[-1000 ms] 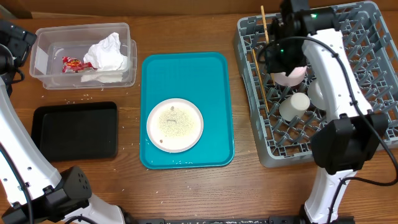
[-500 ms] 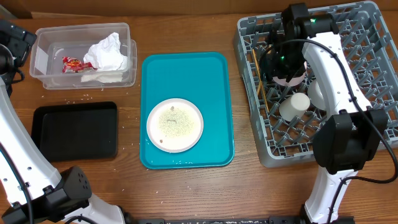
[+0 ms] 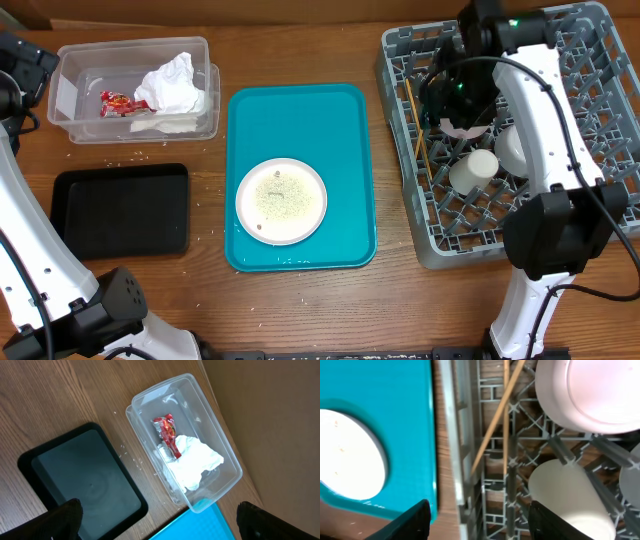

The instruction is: Sort waste into correct bins and load items into the dishwasher

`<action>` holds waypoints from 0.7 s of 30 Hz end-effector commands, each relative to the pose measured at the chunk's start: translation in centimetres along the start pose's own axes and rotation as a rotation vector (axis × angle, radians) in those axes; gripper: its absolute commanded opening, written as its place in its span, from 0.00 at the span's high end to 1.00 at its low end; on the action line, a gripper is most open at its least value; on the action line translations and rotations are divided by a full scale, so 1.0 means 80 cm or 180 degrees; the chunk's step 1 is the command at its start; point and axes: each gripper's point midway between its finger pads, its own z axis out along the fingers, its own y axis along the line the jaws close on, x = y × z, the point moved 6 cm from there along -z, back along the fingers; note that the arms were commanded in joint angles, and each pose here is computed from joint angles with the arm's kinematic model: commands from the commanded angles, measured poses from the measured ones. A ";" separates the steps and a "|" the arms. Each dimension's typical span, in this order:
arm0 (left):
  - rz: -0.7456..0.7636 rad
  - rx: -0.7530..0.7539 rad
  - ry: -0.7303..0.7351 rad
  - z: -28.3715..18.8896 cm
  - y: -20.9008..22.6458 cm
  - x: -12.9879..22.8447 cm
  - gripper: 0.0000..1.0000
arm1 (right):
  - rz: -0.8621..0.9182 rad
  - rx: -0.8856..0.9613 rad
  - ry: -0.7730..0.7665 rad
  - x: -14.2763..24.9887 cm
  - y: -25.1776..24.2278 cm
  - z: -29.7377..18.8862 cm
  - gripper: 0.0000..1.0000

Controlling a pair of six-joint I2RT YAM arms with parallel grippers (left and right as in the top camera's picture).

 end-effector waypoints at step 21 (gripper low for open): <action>0.0066 -0.0029 -0.0004 0.003 -0.002 0.001 0.00 | -0.0014 -0.0516 -0.0259 0.012 0.035 -0.061 0.36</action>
